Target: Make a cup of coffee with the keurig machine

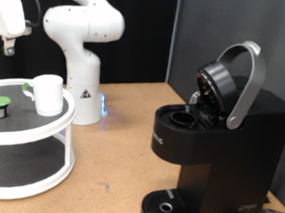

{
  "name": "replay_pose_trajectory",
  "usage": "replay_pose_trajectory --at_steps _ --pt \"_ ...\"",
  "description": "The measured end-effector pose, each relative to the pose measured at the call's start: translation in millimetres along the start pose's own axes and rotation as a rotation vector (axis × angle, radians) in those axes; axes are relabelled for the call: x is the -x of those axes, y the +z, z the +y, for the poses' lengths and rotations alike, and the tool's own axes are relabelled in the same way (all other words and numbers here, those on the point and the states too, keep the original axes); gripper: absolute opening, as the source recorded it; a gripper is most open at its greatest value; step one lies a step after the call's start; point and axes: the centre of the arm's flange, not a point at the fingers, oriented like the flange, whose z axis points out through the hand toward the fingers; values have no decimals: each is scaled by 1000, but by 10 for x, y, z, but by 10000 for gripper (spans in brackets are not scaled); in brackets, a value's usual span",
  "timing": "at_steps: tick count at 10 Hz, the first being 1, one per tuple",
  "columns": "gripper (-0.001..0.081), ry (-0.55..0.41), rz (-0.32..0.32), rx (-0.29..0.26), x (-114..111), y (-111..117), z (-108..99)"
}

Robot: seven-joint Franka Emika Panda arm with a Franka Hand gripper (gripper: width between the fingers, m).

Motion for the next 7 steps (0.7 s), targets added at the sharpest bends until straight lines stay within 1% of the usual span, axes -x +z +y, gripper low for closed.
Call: replay_pose_trajectory --at_steps 3,7 --pt "801 -20 -17 -4 13 207 60" --pt "801 -53 -19 3 65 519 36"
